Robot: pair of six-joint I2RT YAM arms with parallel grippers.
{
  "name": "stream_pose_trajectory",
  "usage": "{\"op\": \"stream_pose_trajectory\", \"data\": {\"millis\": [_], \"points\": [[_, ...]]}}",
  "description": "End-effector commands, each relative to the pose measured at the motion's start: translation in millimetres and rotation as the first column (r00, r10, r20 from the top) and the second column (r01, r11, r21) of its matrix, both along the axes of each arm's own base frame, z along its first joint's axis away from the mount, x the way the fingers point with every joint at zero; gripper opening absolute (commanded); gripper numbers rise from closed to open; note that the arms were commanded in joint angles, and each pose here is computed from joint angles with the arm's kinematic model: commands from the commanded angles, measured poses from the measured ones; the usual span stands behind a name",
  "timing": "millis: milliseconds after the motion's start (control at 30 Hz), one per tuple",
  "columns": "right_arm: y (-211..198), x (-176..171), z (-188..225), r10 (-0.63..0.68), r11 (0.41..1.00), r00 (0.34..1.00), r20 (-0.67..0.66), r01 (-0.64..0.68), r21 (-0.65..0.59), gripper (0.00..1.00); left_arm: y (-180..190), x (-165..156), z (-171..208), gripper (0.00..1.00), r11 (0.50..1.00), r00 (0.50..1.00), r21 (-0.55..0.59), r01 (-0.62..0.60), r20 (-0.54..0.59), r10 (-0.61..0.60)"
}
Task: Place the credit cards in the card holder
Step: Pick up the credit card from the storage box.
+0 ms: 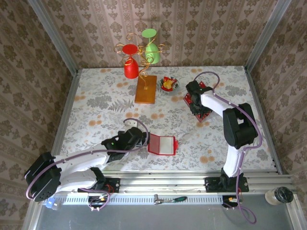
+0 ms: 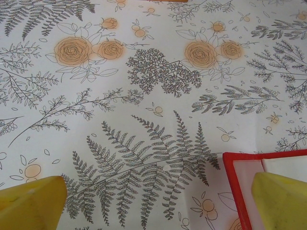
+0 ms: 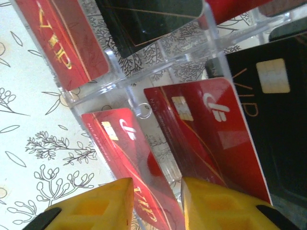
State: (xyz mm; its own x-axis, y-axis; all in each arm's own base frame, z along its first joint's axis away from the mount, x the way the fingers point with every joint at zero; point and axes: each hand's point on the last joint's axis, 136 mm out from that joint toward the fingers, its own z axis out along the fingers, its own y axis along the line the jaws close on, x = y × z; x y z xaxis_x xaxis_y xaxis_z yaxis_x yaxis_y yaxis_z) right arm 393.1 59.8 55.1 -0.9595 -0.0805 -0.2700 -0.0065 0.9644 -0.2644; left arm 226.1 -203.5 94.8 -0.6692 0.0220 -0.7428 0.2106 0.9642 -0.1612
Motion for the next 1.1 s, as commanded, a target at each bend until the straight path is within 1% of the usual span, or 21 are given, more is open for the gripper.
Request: {"op": "stream_pose_trajectory", "data": {"millis": [0,200,367,433,533,867,967,1067], "points": [[7,-12,-6,0.013,0.998,0.999,-0.037,-0.011,0.057,0.31,3,2,2,1.0,1.0,1.0,-0.01,-0.015,0.007,0.015],[14,-11,3,0.017,0.995,1.0,-0.016,-0.016,0.1,0.3,1,2,0,1.0,1.0,1.0,-0.01,-0.013,0.002,0.013],[17,-13,1,0.019,0.992,1.0,-0.021,-0.017,0.123,0.23,1,2,-1,1.0,1.0,1.0,-0.01,-0.01,0.0,0.01],[18,-14,0,0.022,0.992,0.999,-0.025,-0.019,0.124,0.22,1,2,-1,1.0,1.0,1.0,-0.01,-0.01,0.0,0.01],[19,-14,0,0.024,0.991,0.999,-0.025,-0.021,0.132,0.17,1,2,-1,1.0,1.0,1.0,-0.01,-0.01,0.0,0.01],[22,-11,10,0.046,0.988,0.999,-0.009,-0.044,0.149,0.17,-1,2,-1,1.0,1.0,1.0,-0.013,-0.006,-0.001,0.006],[23,-11,11,0.048,0.988,0.999,-0.01,-0.046,0.148,0.2,-1,2,-1,1.0,1.0,1.0,-0.013,-0.004,-0.002,0.004],[23,-11,10,0.047,0.988,0.999,-0.013,-0.045,0.15,0.2,-1,2,-1,1.0,1.0,1.0,-0.012,-0.003,-0.002,0.003]]}}
